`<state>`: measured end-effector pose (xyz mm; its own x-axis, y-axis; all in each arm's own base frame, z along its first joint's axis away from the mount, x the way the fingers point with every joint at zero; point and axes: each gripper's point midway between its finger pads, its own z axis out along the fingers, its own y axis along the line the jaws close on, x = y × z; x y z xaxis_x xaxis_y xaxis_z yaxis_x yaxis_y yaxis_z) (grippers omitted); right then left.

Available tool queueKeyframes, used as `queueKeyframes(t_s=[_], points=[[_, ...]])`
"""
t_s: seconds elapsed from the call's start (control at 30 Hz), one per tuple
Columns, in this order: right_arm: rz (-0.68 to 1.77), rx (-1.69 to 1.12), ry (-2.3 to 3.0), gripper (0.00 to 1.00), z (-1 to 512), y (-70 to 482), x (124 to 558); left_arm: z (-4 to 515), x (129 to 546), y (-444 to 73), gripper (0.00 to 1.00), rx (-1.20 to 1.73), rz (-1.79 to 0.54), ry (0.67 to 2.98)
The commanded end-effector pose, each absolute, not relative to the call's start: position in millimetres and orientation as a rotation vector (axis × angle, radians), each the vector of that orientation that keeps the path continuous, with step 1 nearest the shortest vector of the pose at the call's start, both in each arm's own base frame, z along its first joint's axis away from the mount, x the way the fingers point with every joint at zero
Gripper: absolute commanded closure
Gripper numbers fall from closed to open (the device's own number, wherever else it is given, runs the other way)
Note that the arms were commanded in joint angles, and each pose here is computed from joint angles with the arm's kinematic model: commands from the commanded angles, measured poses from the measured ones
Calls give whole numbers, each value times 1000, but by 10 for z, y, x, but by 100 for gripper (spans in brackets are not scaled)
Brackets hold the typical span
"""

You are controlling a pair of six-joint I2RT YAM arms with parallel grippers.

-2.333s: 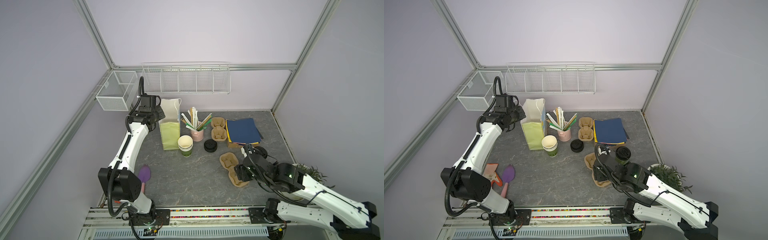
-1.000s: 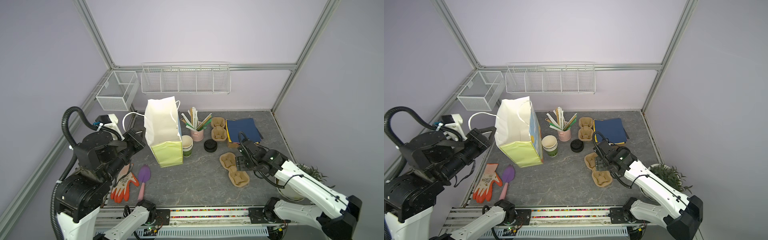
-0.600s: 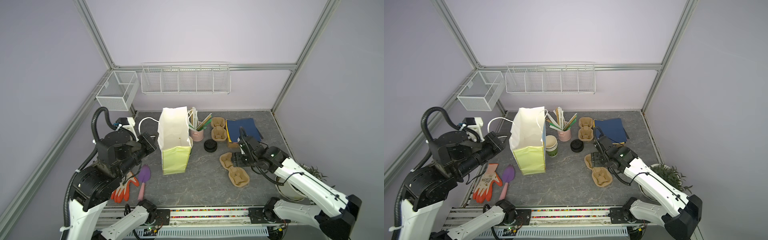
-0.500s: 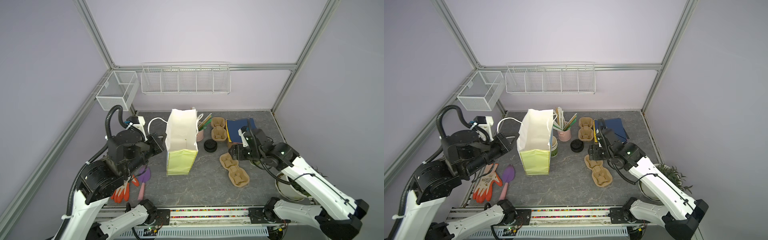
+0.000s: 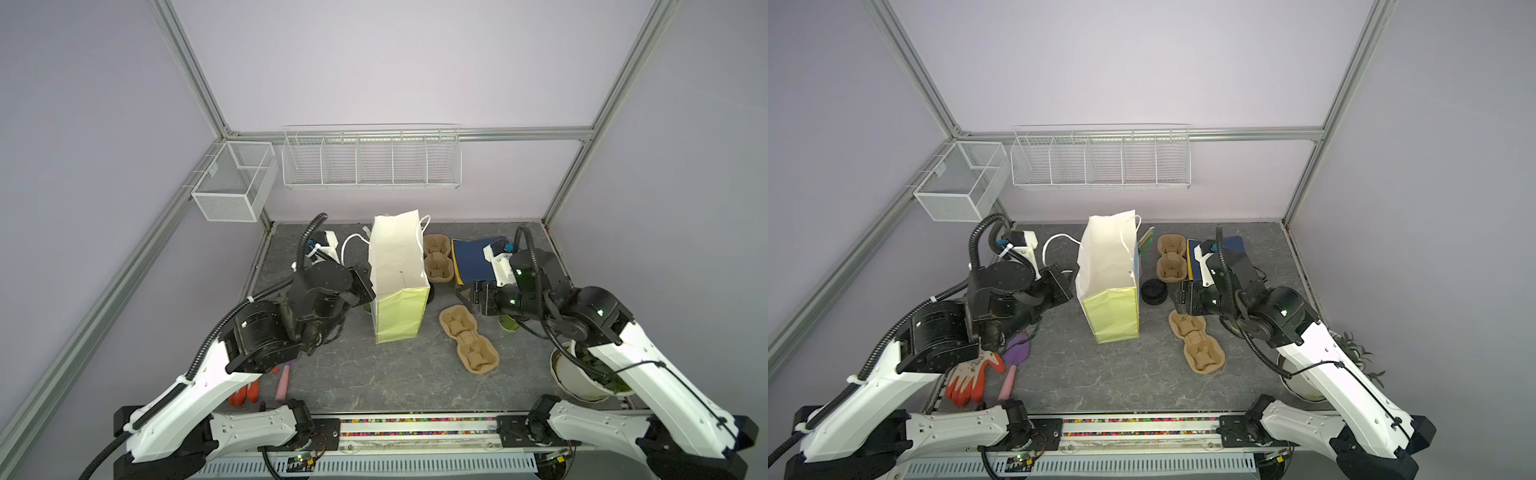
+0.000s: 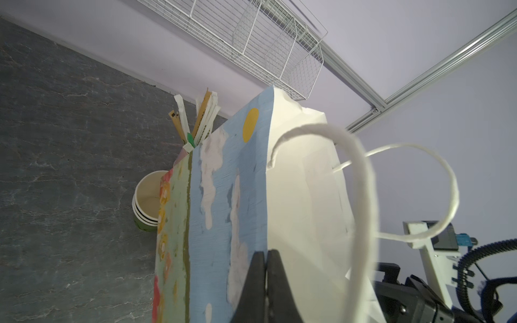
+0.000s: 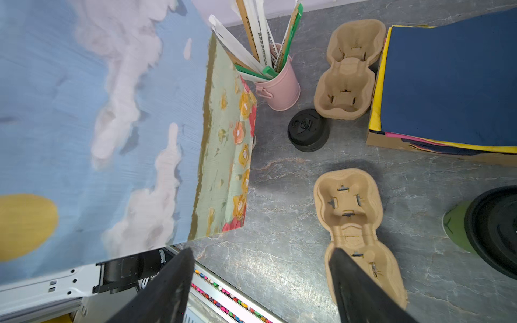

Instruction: Pack the takeout coffee

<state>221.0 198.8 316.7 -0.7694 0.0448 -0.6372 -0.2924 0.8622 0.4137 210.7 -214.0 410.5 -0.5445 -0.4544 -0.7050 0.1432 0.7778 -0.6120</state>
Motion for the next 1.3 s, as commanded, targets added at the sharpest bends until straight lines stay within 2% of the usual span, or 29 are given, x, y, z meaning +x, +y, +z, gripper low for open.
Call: queueKeyframes(t_s=[0.0, 0.23, 0.37, 0.53, 0.83, 1.27], points=[[619, -159, 2390, 21, 3061, 1937, 2232, 4050, 2130, -2156, 100, -327, -785, 1968], [623, -168, 2422, 21, 2896, 2021, 2279, 3795, 2071, -2380, 100, -340, -846, 1988], [645, -185, 2430, 21, 2836, 2068, 2267, 3949, 2075, -2177, 100, -385, -816, 1926], [645, -182, 2416, 21, 2905, 2069, 2288, 4049, 2031, -2252, 100, -378, -883, 1914], [665, -125, 2326, 20, 3239, 1957, 2276, 3834, 1850, -2616, 100, -369, -946, 1958], [686, -137, 2366, 20, 3152, 2089, 2366, 3561, 1589, -2744, 100, -434, -1014, 1958]])
